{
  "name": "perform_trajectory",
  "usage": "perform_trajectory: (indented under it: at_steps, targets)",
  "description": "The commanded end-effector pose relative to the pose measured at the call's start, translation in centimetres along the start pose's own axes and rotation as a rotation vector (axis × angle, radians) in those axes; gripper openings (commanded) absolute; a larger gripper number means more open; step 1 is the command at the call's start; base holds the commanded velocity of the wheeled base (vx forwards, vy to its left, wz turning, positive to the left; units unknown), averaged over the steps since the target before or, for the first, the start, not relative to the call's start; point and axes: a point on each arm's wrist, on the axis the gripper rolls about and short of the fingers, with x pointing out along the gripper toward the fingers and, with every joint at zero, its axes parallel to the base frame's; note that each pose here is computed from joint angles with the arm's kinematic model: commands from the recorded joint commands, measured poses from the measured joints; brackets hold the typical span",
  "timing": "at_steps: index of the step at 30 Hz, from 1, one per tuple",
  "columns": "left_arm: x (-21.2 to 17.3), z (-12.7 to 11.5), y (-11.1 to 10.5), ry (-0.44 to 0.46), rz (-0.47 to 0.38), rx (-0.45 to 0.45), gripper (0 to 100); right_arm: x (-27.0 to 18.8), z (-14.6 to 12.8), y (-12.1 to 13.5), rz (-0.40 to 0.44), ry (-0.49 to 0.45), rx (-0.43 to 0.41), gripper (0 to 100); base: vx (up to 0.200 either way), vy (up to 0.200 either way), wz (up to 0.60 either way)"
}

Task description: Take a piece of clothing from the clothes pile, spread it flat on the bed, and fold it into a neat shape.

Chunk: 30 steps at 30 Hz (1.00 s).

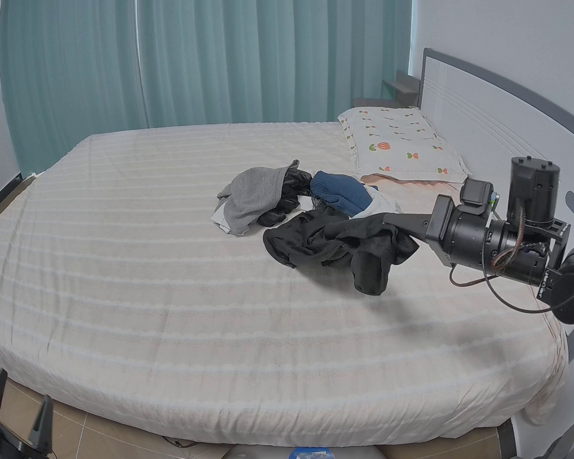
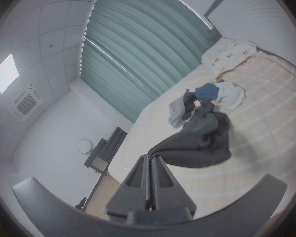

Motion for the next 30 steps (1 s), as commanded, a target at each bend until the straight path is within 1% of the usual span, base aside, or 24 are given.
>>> perform_trajectory:
  at_steps: [1,2,4,5,6,8,9,10,11,12,13,15,16,17,18,19,20,21,25,26,27,28,30]
  targets:
    - [3.7,8.2,-0.4,0.025,-0.100,-0.116,100,-1.4,1.2,3.2,0.118,-0.074,-0.044,0,0.000,0.000,0.00]
    - [4.5,8.2,-0.5,0.067,-0.113,-0.105,100,-1.4,1.3,3.3,0.117,-0.076,-0.046,0,0.000,0.000,0.00]
    - [7.1,7.6,-0.5,0.207,-0.143,-0.097,100,-1.3,1.6,3.5,0.126,-0.088,-0.053,0,0.000,0.000,0.00]
    - [7.7,7.4,-0.5,0.241,-0.151,-0.098,100,-1.3,1.7,3.6,0.129,-0.092,-0.055,0,0.000,0.000,0.00]
    - [9.0,7.0,-0.6,0.306,-0.172,-0.094,100,-1.3,2.0,3.8,0.134,-0.102,-0.058,0,0.000,0.000,0.00]
    - [10.9,6.4,-0.7,0.375,-0.219,-0.079,100,-1.4,2.5,4.4,0.150,-0.125,-0.064,0,0.000,0.000,0.00]
    - [11.5,6.4,-0.8,0.384,-0.245,-0.077,100,-1.6,2.9,4.6,0.158,-0.136,-0.068,0,0.000,0.000,0.00]
    - [12.6,6.4,-1.1,0.393,-0.301,-0.083,100,-1.9,3.6,5.2,0.177,-0.163,-0.076,0,0.000,0.000,0.00]
    - [13.3,6.3,-1.3,0.397,-0.339,-0.086,100,-2.0,4.1,5.7,0.193,-0.181,-0.082,0,0.000,0.000,0.00]
    - [13.3,6.3,-1.3,0.397,-0.339,-0.086,100,-2.0,4.1,5.7,0.193,-0.181,-0.082,0,0.000,0.000,0.00]
    - [14.8,5.9,-1.9,0.420,-0.395,-0.087,100,-2.0,4.8,6.7,0.222,-0.205,-0.091,0,0.000,0.000,0.00]
    - [16.2,5.1,-2.7,0.461,-0.440,-0.083,100,-1.9,5.0,7.5,0.245,-0.210,-0.096,0,0.000,0.000,0.00]
    - [17.2,4.4,-3.4,0.498,-0.474,-0.082,100,-2.0,5.0,8.2,0.270,-0.211,-0.102,0,0.000,0.000,0.00]
    - [17.2,4.4,-3.4,0.498,-0.474,-0.082,100,-2.0,5.0,8.2,0.270,-0.211,-0.102,0,0.000,0.000,0.00]
    - [18.7,3.3,-4.4,0.552,-0.517,-0.075,100,-2.0,5.0,8.7,0.276,-0.223,-0.104,0,0.000,0.000,0.00]
    - [19.5,2.6,-5.0,0.578,-0.538,-0.070,100,-1.8,4.9,8.7,0.266,-0.228,-0.102,0,0.000,0.000,0.00]
    - [19.6,2.6,-5.1,0.581,-0.540,-0.070,100,-1.7,4.9,8.6,0.264,-0.228,-0.102,0,0.000,0.000,0.00]
    - [20.6,1.7,-5.8,0.608,-0.556,-0.063,100,-1.3,4.7,8.5,0.254,-0.223,-0.098,0,0.000,0.000,0.00]
    - [23.4,-0.9,-8.2,0.648,-0.535,-0.020,100,0.0,4.4,7.8,0.233,-0.212,-0.092,0,0.000,0.000,0.00]
    - [23.5,-0.9,-8.3,0.647,-0.533,-0.018,100,0.0,4.4,7.9,0.234,-0.213,-0.092,0,0.000,0.000,0.00]
    - [24.4,-1.9,-9.6,0.651,-0.526,-0.013,100,0.4,4.7,8.0,0.234,-0.228,-0.091,0,0.000,0.000,0.00]
    - [24.6,-2.2,-10.1,0.653,-0.528,-0.019,100,0.6,4.9,8.1,0.233,-0.235,-0.091,0,0.000,0.000,0.00]
    - [25.1,-2.7,-12.1,0.654,-0.543,-0.061,100,0.9,5.0,8.2,0.229,-0.247,-0.090,0,0.000,0.000,0.00]
